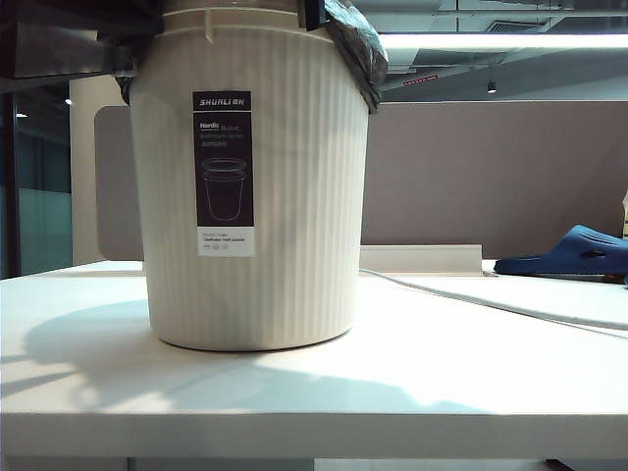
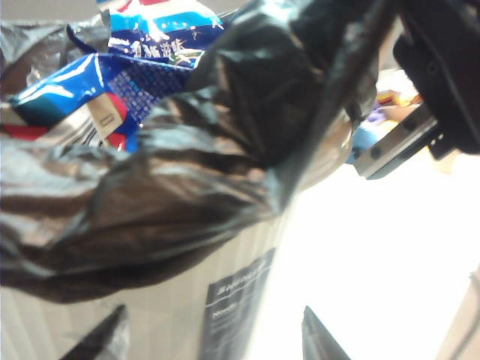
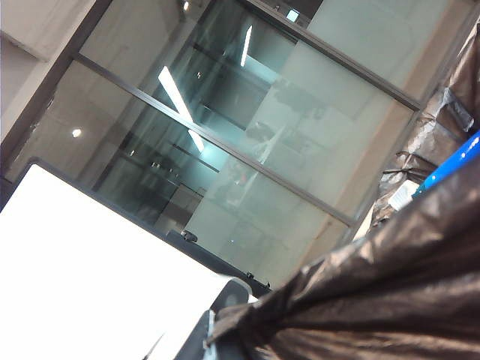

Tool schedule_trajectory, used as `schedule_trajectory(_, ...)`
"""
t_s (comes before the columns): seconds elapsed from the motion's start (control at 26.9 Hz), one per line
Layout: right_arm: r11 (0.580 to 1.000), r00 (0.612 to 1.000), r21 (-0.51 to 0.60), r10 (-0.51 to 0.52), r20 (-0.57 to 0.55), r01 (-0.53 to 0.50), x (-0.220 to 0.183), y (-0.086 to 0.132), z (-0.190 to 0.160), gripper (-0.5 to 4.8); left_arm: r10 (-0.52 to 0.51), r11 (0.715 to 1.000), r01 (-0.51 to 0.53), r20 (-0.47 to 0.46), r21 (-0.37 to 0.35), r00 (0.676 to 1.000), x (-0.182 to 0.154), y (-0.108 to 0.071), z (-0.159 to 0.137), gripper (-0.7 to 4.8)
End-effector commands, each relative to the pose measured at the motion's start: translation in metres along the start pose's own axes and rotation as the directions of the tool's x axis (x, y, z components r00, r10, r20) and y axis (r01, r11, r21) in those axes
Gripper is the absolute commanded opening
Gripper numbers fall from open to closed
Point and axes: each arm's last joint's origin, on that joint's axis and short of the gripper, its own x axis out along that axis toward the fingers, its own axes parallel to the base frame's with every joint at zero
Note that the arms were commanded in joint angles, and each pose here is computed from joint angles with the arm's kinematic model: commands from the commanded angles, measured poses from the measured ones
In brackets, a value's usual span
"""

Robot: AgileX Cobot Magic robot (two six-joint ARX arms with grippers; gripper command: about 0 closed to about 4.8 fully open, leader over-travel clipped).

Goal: Open the ring lid of the trash can, pull out the black garbage bag inside, and place it on the table.

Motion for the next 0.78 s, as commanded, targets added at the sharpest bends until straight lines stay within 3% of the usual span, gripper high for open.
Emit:
schedule_trajectory(0.04,1.000,1.000,-0.009,0.030,0.003,-0.030,0.001,0.005,0.002,-0.01,0.071,0.996,-0.072,0.016,0.059,0.997,0.003,-0.005,0.001,2.85)
schedule_trajectory(0.07,0.999,1.000,-0.009,0.031,0.001,-0.031,0.001,0.005,0.002,-0.01,0.075,0.996,-0.076,0.017,0.055,0.997,0.004,-0.007,0.001,2.86)
schedule_trajectory(0.15,0.999,0.999,-0.009,0.034,-0.006,-0.034,0.001,0.005,0.001,-0.01,0.075,0.996,-0.074,0.020,-0.056,0.997,0.004,-0.008,0.002,2.86)
schedule_trajectory(0.19,0.999,0.999,-0.009,0.038,-0.014,-0.038,0.001,0.005,0.001,-0.01,0.088,0.983,-0.083,0.019,-0.164,0.996,0.004,-0.007,0.002,2.86)
schedule_trajectory(0.22,0.999,0.999,-0.009,0.039,-0.018,-0.039,0.001,0.005,0.001,-0.01,0.098,0.975,-0.092,0.019,-0.202,0.995,0.004,-0.007,0.002,2.86)
schedule_trajectory(0.26,0.999,0.999,-0.009,0.041,-0.020,-0.041,0.000,0.005,0.001,-0.01,0.105,0.955,-0.094,0.026,-0.280,0.994,0.004,-0.007,0.002,2.86)
schedule_trajectory(0.3,0.999,0.999,-0.009,0.041,-0.020,-0.041,0.000,0.005,0.001,-0.01,0.106,0.946,-0.090,0.032,-0.312,0.994,0.004,-0.007,0.003,2.86)
schedule_trajectory(0.33,0.999,0.999,-0.009,0.042,-0.023,-0.043,0.000,0.005,0.001,-0.01,0.116,0.912,-0.087,0.047,-0.401,0.992,0.004,-0.007,0.004,2.86)
schedule_trajectory(0.41,0.999,0.998,-0.009,0.047,-0.033,-0.047,0.000,0.005,0.001,-0.01,0.119,0.873,-0.074,0.063,-0.483,0.991,0.004,-0.007,0.006,2.86)
schedule_trajectory(0.6,0.999,0.998,-0.012,0.050,-0.041,-0.051,-0.001,0.004,0.004,-0.01,0.123,0.810,-0.062,0.066,-0.583,0.990,0.003,-0.005,0.006,2.86)
schedule_trajectory(0.63,0.999,0.998,-0.014,0.047,-0.040,-0.047,-0.002,0.003,0.006,0.00,0.127,0.789,-0.064,0.060,-0.611,0.990,0.000,0.000,0.006,2.86)
schedule_trajectory(0.78,0.999,0.999,-0.014,0.041,-0.032,-0.042,-0.005,0.000,0.013,0.00,0.145,0.757,-0.060,0.077,-0.651,0.987,-0.015,0.018,0.010,2.86)
